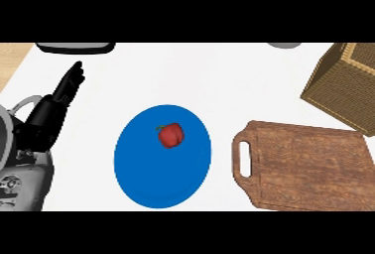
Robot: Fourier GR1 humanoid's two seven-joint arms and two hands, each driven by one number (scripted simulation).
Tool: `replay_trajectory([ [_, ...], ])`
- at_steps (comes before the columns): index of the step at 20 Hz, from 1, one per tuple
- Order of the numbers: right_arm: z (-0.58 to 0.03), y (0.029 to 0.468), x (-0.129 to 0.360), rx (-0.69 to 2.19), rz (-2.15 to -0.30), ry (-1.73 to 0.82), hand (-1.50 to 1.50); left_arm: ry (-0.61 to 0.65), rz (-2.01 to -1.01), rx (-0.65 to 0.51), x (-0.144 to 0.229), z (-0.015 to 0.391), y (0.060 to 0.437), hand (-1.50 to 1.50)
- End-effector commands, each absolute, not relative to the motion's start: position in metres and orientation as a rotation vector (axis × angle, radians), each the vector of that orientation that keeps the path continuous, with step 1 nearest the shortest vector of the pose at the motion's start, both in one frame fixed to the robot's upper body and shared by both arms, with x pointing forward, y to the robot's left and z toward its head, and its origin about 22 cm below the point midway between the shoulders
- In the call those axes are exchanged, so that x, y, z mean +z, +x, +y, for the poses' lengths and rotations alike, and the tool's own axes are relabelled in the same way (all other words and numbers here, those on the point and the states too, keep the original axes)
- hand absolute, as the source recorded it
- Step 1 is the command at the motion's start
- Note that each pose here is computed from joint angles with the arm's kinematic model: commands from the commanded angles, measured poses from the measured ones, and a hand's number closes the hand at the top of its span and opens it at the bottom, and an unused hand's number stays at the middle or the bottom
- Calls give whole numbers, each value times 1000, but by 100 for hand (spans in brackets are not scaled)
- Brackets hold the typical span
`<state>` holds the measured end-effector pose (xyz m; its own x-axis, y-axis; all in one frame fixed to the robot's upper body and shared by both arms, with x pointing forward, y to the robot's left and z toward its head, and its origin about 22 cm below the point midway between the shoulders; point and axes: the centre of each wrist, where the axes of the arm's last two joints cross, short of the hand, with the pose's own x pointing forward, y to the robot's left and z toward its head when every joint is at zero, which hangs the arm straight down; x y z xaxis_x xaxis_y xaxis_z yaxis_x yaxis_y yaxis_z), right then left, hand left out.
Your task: Pick the sweet potato from the cutting board and place it in the basket
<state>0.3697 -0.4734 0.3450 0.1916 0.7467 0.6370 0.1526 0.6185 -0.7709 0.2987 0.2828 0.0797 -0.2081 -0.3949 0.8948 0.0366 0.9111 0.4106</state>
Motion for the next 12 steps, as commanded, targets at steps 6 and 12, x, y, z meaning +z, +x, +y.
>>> replay_trajectory([
  [6,-464,379,322,726,-1080,-1054,150,284,-1737,-407,80,293,288,0],
  [12,-482,374,313,805,-1043,-1005,-150,288,-1743,-396,80,284,293,0],
])
